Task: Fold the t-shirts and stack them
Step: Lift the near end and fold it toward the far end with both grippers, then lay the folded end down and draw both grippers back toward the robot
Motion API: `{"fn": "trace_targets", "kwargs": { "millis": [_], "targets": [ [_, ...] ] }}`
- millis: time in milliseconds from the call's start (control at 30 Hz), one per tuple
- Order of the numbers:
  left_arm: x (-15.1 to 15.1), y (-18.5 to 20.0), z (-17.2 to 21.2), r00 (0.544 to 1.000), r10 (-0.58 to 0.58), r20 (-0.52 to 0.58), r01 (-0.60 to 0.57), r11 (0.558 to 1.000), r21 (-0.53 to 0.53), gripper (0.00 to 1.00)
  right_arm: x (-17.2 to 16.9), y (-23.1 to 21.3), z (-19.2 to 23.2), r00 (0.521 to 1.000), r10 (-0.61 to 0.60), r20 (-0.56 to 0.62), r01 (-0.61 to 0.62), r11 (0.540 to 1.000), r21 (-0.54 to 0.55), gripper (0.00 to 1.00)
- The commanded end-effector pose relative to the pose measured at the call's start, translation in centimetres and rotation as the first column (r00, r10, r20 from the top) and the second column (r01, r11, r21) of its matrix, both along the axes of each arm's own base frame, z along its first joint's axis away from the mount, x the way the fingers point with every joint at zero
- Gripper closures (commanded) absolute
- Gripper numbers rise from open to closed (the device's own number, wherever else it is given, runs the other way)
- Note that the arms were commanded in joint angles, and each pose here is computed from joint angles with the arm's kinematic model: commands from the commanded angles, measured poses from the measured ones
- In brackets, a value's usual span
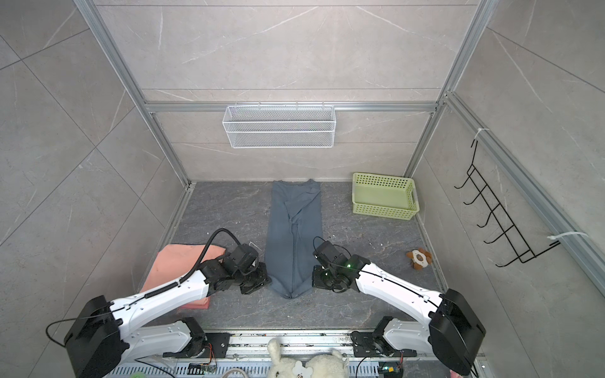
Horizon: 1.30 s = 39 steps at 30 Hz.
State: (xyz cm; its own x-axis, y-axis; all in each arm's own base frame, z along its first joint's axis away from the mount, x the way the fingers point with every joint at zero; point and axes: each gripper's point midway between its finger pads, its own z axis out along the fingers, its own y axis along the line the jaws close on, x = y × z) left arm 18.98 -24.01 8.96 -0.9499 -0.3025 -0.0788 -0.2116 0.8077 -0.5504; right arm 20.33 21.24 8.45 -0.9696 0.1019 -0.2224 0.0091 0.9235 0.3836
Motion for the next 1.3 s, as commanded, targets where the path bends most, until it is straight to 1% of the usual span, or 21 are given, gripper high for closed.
{"fn": "trace_targets", "kwargs": {
  "millis": [0,67,167,267,400,467,567,700,833,1033,1167,1200,1233,1267],
  "targets": [
    [3.8,-0.8,1.3,0.995,-0.007,0.097,0.007,1.000,0.005,1.00,3.6,-0.4,0.8,0.998,-0.005,0.066,0.007,1.000,-0.026,0.92],
    [6.3,-0.5,1.2,0.995,0.009,0.103,-0.009,1.000,-0.002,1.00,5.7,-0.1,1.2,0.997,-0.003,0.083,0.005,1.000,-0.023,0.92],
    [10.2,0.1,1.6,0.994,0.032,0.108,-0.026,0.998,-0.057,1.00,8.6,0.4,1.2,0.996,-0.001,0.090,0.004,1.000,-0.028,0.92],
    [14.0,0.3,2.1,0.993,0.018,0.114,-0.010,0.997,-0.076,1.00,11.7,1.1,1.0,0.996,-0.015,0.086,0.016,1.000,-0.018,0.92],
    [17.8,-0.2,1.2,0.997,-0.007,0.083,0.016,0.994,-0.109,1.00,14.9,0.8,-0.9,0.997,-0.057,0.043,0.057,0.998,-0.020,0.92],
    [19.4,-0.3,0.7,0.998,-0.005,0.064,0.014,0.991,-0.132,1.00,16.5,0.5,-1.3,0.995,-0.089,0.035,0.088,0.996,0.012,0.92],
    [21.0,0.0,0.4,0.999,0.006,0.052,0.002,0.989,-0.148,1.00,18.5,0.2,-1.5,0.992,-0.117,0.036,0.116,0.993,0.033,0.92],
    [22.2,0.8,0.2,0.999,0.022,0.038,-0.015,0.985,-0.173,1.00,20.6,0.7,-1.3,0.993,-0.112,0.036,0.110,0.992,0.054,0.91],
    [23.2,1.5,0.4,0.998,0.038,0.040,-0.029,0.981,-0.189,1.00,21.8,1.2,-1.0,0.992,-0.116,0.044,0.113,0.991,0.067,0.91],
    [24.6,1.7,-0.3,0.999,0.030,0.027,-0.024,0.978,-0.206,1.00,22.9,1.0,-2.4,0.989,-0.150,0.015,0.148,0.986,0.079,0.90],
    [25.4,2.0,-0.6,0.999,0.036,0.022,-0.031,0.979,-0.202,1.00,24.3,0.9,-2.5,0.987,-0.161,0.018,0.158,0.981,0.111,0.86],
    [25.7,2.2,-0.5,0.999,0.041,0.023,-0.035,0.978,-0.205,0.98,24.8,0.8,-2.2,0.985,-0.172,0.025,0.167,0.978,0.125,0.83],
    [26.0,2.3,-0.3,0.999,0.044,0.029,-0.037,0.977,-0.208,0.86,25.3,0.6,-2.0,0.983,-0.183,0.033,0.177,0.974,0.140,0.74],
    [26.3,2.5,-0.1,0.998,0.050,0.031,-0.042,0.977,-0.209,0.75,25.9,0.3,-1.6,0.980,-0.195,0.044,0.186,0.970,0.157,0.62]
  ]
}}
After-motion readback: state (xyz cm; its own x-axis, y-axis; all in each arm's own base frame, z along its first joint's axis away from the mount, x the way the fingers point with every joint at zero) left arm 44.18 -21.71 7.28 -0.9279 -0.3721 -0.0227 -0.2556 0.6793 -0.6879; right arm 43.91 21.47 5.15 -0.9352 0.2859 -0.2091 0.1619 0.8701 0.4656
